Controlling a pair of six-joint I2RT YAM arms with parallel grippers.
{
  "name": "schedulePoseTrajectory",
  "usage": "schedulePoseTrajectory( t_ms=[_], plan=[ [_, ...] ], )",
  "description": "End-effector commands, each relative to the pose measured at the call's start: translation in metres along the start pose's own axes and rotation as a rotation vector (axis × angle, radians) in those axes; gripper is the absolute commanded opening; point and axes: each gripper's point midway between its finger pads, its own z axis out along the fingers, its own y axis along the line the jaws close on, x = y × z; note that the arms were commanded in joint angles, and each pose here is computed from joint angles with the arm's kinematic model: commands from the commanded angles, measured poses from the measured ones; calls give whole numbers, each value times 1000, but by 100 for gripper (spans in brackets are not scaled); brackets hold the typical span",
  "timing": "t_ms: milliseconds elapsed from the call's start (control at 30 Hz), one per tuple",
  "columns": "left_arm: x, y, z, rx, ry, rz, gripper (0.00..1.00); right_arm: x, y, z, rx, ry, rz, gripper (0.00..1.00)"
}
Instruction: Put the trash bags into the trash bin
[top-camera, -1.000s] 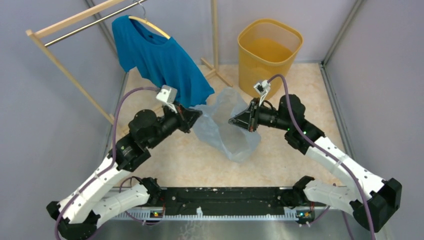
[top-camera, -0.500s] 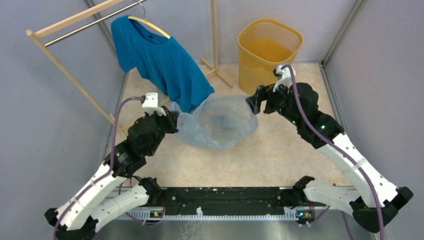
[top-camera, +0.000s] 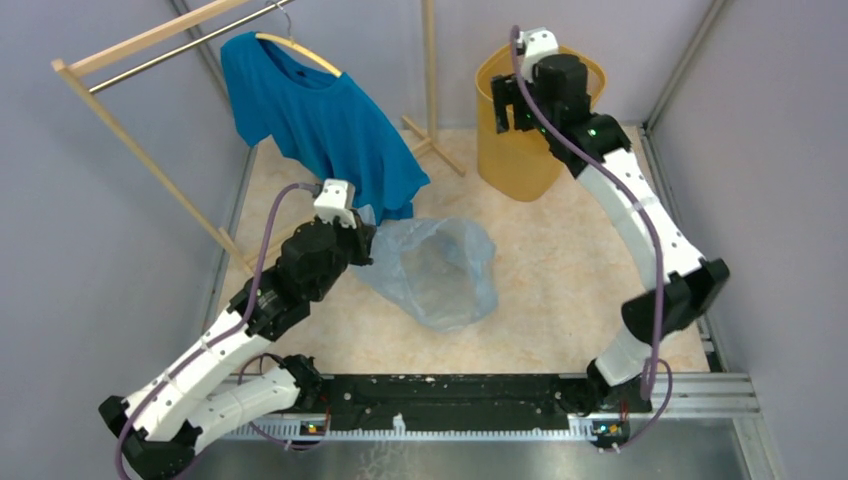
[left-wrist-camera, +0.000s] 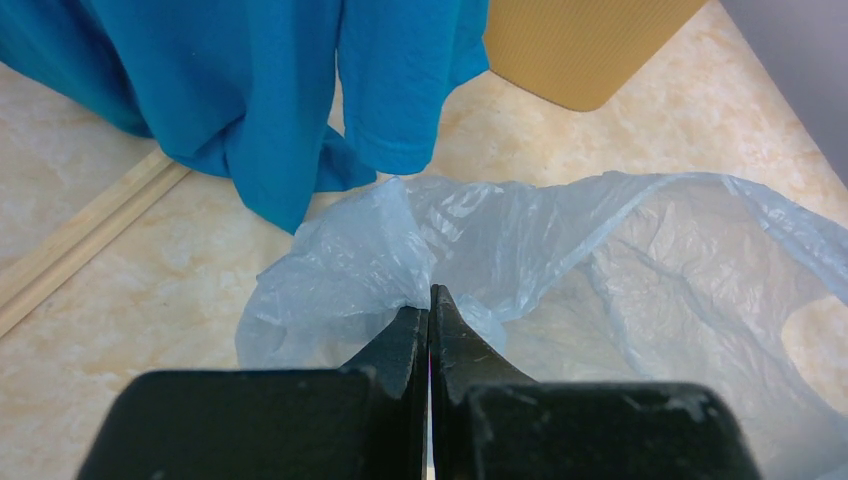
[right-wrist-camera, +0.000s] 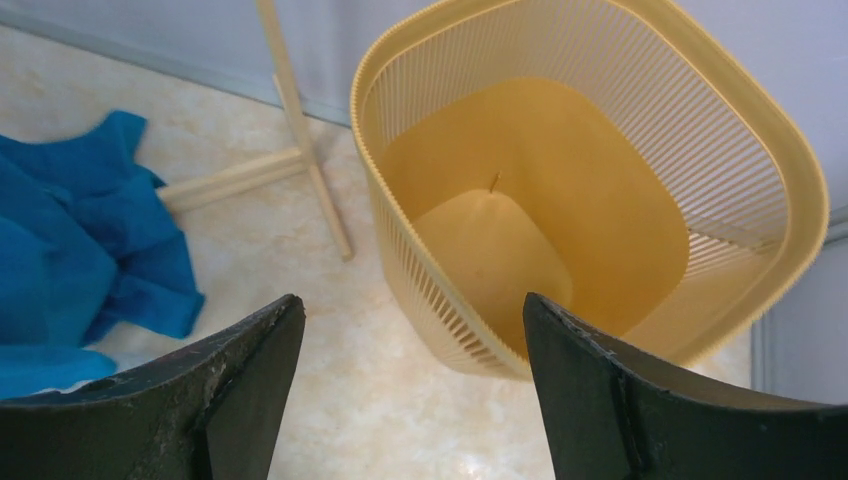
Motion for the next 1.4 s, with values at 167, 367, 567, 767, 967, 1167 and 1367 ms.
schedulePoseTrajectory(
  t_ms=[167,367,567,767,967,1167,1367],
  plan=[
    [-27,-7,0,15,-64,15,0,31,-20,58,76,204,-291,67],
    [-30,-6,4,1,-65,43,0,58,-28,72,103,295,-368,37],
    [-32,-10,7,12,-64,47,0,62,-23,61,70,300,-340,18],
    [-39,-15,8,33,-76,65,0,56,-8,23,35,321,-286,0],
    [-56,-12,3,17,-123,106,0,71,35,-27,-30,369,-296,0],
    [-63,-14,1,28,-140,112,0,87,80,-70,-204,361,-177,0],
    [-62,-19,1,54,-133,96,0,98,130,-103,-369,336,-146,0]
  ],
)
